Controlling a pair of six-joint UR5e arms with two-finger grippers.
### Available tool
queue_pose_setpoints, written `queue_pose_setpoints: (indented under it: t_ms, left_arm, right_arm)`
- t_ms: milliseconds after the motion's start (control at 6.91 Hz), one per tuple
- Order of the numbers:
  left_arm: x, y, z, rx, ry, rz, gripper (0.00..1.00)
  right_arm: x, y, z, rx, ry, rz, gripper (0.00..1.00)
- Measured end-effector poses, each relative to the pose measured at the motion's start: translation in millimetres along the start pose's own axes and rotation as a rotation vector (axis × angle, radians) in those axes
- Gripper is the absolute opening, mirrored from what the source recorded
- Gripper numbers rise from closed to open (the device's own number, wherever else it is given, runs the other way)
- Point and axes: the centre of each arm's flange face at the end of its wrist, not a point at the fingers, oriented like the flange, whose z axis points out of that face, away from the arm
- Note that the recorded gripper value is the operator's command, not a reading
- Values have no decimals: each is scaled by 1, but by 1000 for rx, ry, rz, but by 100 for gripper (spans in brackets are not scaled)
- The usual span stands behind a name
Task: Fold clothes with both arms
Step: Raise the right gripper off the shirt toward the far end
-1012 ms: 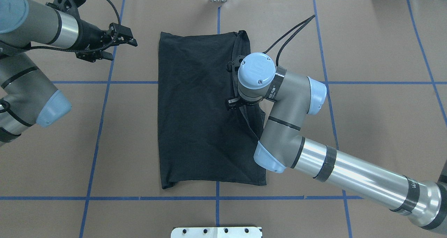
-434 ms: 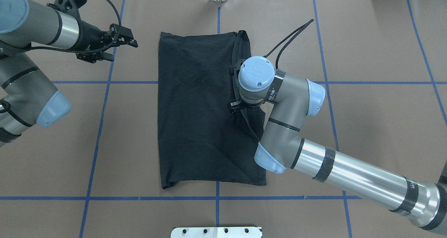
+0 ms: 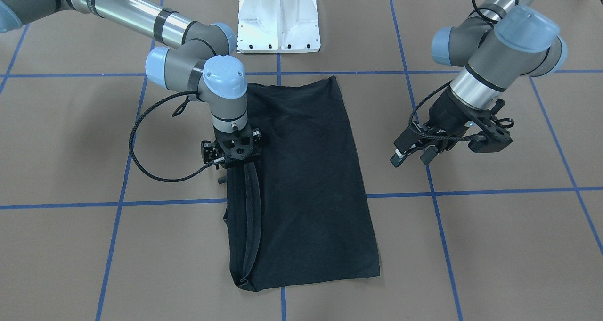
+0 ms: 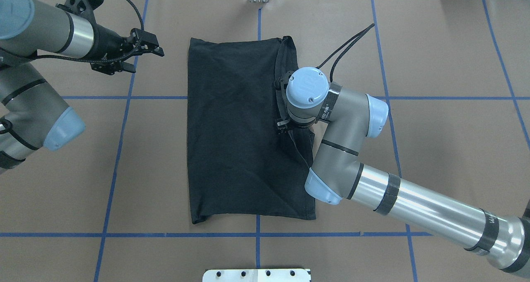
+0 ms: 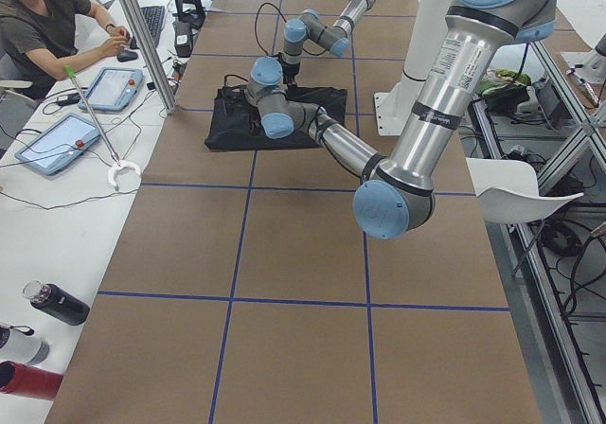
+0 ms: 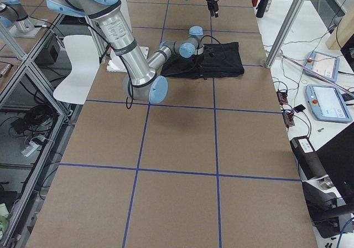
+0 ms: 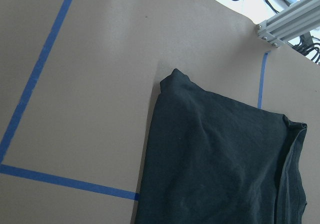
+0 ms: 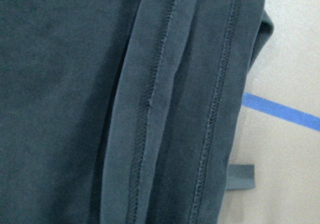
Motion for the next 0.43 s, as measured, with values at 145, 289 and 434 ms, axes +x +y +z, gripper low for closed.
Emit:
queue_pose_setpoints:
  t_ms: [145,289,434]
  left_arm:
    - [0,0,0,0,1,0,100]
    - [1,0,0,0,2,1,100]
    - [3,0,-1,0,5,-6,100]
  right_arm:
    - [11,-4,1,-1,7,-4,100]
    - [31,-8,3,-11,12,-8,100]
    - [59,-13,6,-27,17,-12,100]
